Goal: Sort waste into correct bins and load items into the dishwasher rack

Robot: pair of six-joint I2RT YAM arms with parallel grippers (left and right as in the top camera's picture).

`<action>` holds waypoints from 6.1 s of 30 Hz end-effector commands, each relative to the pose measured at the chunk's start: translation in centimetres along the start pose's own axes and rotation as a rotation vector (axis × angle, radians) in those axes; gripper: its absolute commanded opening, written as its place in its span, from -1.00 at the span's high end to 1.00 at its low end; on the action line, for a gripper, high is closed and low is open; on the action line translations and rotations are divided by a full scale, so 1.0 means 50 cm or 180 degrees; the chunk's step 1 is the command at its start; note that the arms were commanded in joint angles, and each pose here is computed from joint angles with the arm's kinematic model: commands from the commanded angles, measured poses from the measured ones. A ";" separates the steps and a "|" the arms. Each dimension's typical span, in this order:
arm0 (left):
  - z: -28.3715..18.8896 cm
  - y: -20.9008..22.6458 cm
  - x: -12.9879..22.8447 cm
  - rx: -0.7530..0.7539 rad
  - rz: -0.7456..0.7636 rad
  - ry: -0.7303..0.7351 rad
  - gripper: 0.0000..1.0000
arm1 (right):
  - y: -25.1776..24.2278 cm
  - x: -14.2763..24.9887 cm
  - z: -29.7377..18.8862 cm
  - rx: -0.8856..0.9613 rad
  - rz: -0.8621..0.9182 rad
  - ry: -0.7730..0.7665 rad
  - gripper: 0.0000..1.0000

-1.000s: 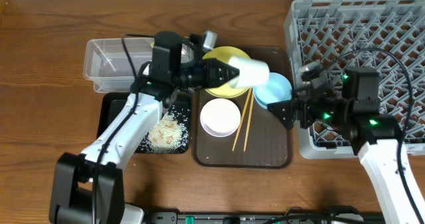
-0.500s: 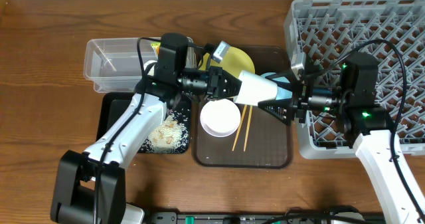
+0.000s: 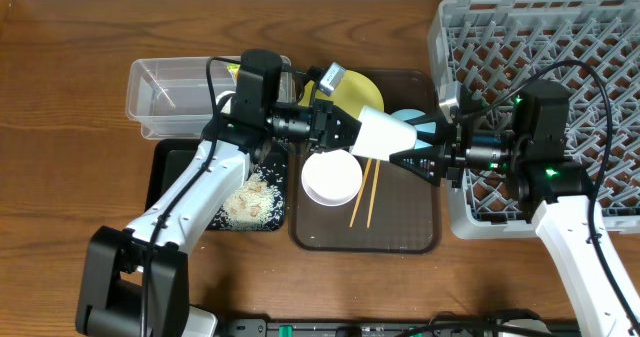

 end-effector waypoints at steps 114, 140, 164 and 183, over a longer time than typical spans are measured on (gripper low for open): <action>-0.250 0.084 0.106 -0.3729 0.0065 -0.1379 -0.53 | -0.329 0.282 0.032 0.3830 0.1931 0.2677 -0.47; -0.250 0.084 0.108 -0.3732 0.0057 -0.1372 -0.53 | -0.318 0.283 0.038 0.3698 0.2004 0.2701 0.98; -0.250 0.084 0.107 -0.3740 0.0059 -0.1378 -0.53 | -0.330 -0.161 -0.206 0.6340 -0.0008 0.0585 0.98; -0.250 0.083 0.105 -0.3733 0.0077 -0.1394 -0.53 | -0.535 -0.088 -0.238 0.7156 -0.0704 0.0657 0.98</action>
Point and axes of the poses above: each gripper's point midway between its finger pads, its own z axis out along the fingers, its own y axis along the line the jaws close on, x = y × z, the point moved 6 cm from there along -z, back along the fingers, and after that the axes turned 4 degrees about -z, right-handed, at the moved point
